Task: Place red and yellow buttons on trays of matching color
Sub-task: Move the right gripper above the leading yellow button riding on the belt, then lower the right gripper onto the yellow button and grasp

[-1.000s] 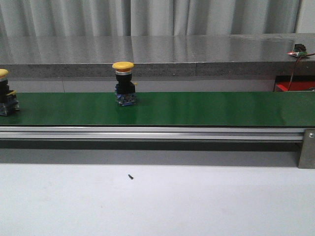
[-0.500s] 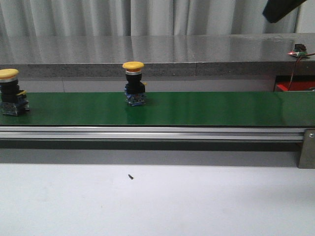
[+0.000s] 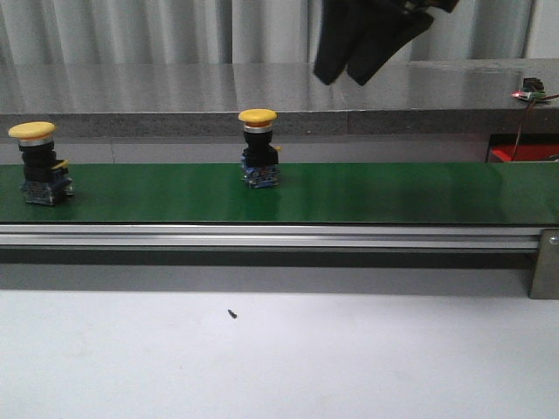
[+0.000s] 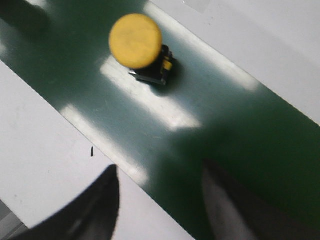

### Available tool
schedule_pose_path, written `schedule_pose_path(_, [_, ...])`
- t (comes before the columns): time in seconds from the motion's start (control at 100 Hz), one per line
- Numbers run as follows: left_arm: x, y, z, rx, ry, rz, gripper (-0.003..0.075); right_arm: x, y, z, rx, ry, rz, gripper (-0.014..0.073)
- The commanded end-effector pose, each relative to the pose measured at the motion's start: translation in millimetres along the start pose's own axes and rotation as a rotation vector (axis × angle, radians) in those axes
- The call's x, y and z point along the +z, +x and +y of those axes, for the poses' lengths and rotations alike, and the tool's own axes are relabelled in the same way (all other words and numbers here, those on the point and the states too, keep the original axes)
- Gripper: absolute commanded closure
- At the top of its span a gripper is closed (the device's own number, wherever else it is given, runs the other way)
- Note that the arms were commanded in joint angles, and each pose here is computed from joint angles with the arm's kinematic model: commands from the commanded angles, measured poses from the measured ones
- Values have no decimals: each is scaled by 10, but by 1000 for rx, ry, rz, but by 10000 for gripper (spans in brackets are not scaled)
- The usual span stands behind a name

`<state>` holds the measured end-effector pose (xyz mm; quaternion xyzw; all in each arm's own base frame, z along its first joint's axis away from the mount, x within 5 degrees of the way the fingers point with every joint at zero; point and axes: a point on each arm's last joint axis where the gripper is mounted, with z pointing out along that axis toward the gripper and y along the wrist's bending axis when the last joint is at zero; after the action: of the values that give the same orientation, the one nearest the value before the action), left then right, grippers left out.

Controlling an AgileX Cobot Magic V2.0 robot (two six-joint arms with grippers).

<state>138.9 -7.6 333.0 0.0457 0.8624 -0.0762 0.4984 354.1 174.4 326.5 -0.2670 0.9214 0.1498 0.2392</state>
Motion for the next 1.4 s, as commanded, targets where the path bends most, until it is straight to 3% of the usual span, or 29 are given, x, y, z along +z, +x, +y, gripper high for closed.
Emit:
schedule_pose_path(0.0, [-54, -132, -10, -13, -6, -92, 740, -199, -188, 98, -3, -12, -102, -7])
schedule_pose_path(0.69, [-54, -132, -10, -13, -6, -92, 740, 459, -414, -76, 77, 1, -66, 5])
schedule_pose_path(0.97, [-54, -132, -10, -13, -6, -92, 740, 470, -410, -83, 74, 5, -62, 10])
schedule_pose_path(1.06, [-54, -132, -10, -13, -6, -92, 740, 470, -409, -83, 74, 6, -61, 81])
schedule_pose_path(1.26, [-54, -132, -10, -13, -6, -92, 740, 470, -406, -83, 74, 5, -58, 363])
schedule_pose_path(1.39, [-54, -132, -10, -13, -6, -92, 740, 466, -407, -82, 74, 5, -59, 416])
